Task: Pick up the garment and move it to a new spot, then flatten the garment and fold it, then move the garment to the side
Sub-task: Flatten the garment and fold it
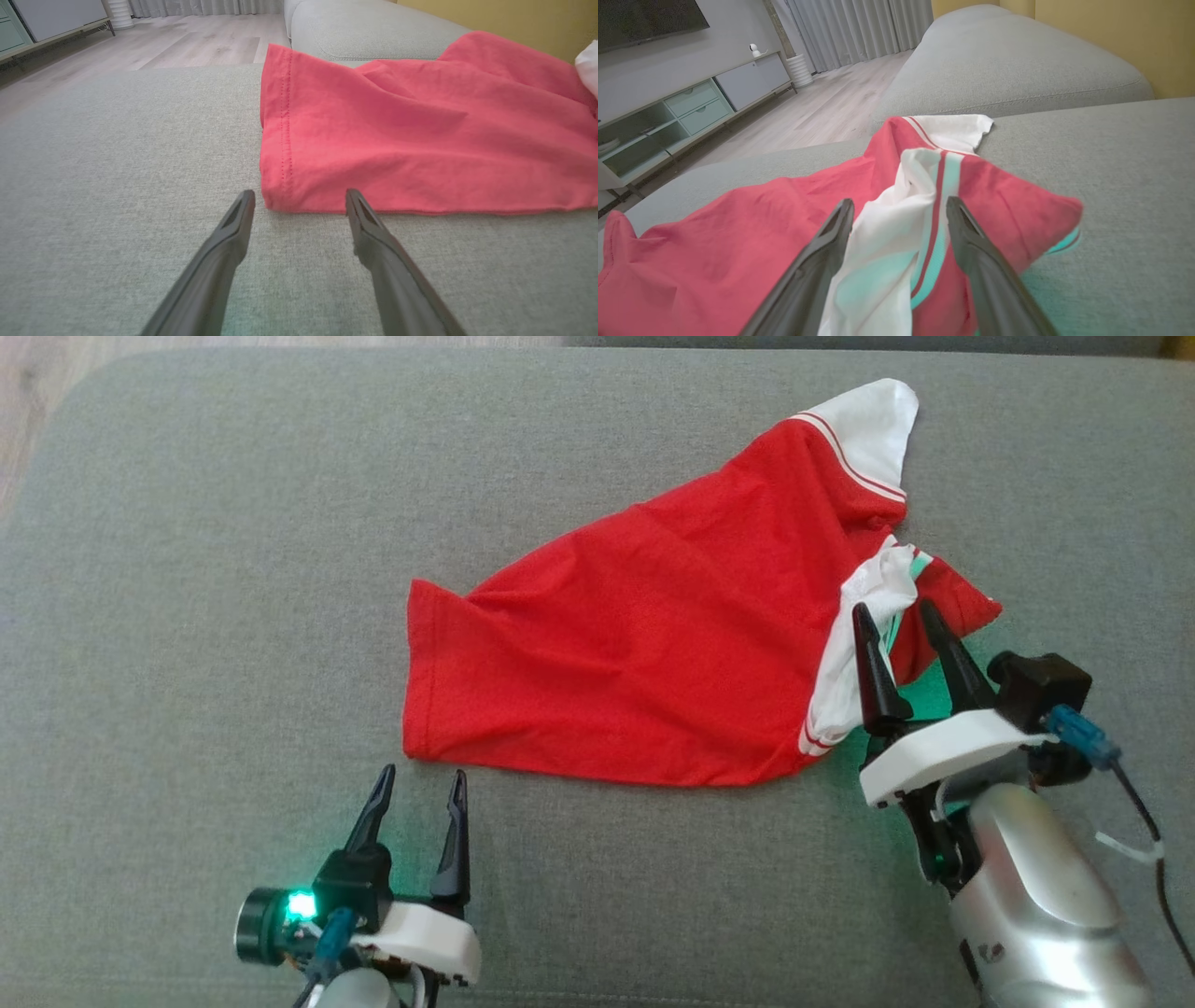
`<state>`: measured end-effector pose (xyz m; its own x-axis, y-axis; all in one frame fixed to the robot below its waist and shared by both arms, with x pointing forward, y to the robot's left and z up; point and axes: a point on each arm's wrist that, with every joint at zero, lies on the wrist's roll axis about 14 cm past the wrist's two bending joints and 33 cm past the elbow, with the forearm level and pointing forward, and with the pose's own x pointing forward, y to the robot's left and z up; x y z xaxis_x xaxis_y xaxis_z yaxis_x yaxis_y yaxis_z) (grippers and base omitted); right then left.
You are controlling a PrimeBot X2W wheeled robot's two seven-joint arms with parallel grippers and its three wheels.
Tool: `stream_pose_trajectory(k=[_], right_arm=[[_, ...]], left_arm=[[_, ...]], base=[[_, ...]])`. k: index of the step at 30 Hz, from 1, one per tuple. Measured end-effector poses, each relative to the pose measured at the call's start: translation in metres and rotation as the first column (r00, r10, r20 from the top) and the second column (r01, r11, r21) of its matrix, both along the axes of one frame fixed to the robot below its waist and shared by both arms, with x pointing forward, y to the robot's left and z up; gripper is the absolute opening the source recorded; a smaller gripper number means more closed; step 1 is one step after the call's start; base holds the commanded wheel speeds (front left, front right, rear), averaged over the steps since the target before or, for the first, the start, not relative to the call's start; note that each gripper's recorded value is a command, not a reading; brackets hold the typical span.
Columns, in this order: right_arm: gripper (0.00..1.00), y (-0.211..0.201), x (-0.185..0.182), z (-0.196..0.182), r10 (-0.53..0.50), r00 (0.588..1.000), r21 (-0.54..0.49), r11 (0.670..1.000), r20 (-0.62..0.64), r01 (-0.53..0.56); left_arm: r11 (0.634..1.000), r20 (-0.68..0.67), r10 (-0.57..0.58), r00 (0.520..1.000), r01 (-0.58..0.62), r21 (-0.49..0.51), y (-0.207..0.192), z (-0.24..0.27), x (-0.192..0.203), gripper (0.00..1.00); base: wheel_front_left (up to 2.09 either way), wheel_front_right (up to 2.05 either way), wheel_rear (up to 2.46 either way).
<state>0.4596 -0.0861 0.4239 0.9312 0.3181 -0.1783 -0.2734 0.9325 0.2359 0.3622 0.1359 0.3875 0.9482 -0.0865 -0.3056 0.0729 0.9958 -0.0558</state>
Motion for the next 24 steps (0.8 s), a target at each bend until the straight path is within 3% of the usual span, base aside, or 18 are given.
stream_pose_trajectory(k=[4, 5, 6, 7, 11, 15, 20, 24], right_arm=[[1.0, -0.001, 0.0, -0.004, -0.005, 1.0, 0.003, 1.0, -0.015, 0.005], [0.87, -0.001, 0.002, -0.003, -0.008, 1.0, 0.003, 1.0, -0.014, 0.008], [0.56, -0.001, 0.003, -0.002, -0.008, 1.0, 0.003, 1.0, -0.012, 0.008], [0.4, -0.001, 0.005, -0.001, -0.008, 1.0, 0.003, 1.0, -0.011, 0.009], [0.0, 0.0, 0.008, -0.001, -0.013, 1.0, 0.007, 1.0, -0.017, 0.013], [0.0, -0.003, 0.01, 0.004, -0.029, 1.0, 0.02, 0.999, -0.006, 0.03], [0.0, -0.011, 0.015, 0.044, -0.067, 0.992, 0.065, 0.996, 0.102, 0.061], [0.0, -0.04, -0.004, 0.067, -0.145, 0.975, 0.095, 0.987, 0.168, 0.13]], left_arm=[[1.0, -0.001, 0.0, 1.0, 0.0, 0.0, 0.0, 0.0, 0.0, 1.0], [1.0, -0.002, -0.001, 1.0, 0.001, 0.0, 0.0, -0.001, 0.0, 1.0], [1.0, -0.002, -0.002, 1.0, 0.002, 0.0, -0.001, -0.001, 0.0, 1.0], [1.0, -0.003, -0.004, 1.0, 0.004, 0.0, -0.001, -0.001, 0.0, 1.0], [1.0, -0.003, -0.011, 1.0, 0.011, -0.001, -0.004, -0.001, -0.001, 1.0], [1.0, 0.002, -0.013, 1.0, 0.013, 0.0, -0.004, 0.001, -0.001, 1.0], [1.0, 0.021, -0.007, 1.0, 0.007, -0.001, -0.003, 0.007, -0.001, 1.0], [1.0, 0.018, -0.017, 1.0, 0.017, -0.007, -0.007, 0.007, -0.01, 1.0]], base=[[0.0, 0.0, 0.0], [0.0, 0.0, 0.0], [0.0, 0.0, 0.0], [0.0, 0.0, 0.0], [0.0, 0.0, 0.0], [0.0, 0.0, 0.0], [0.0, 0.0, 0.0], [0.0, 0.0, 0.0]])
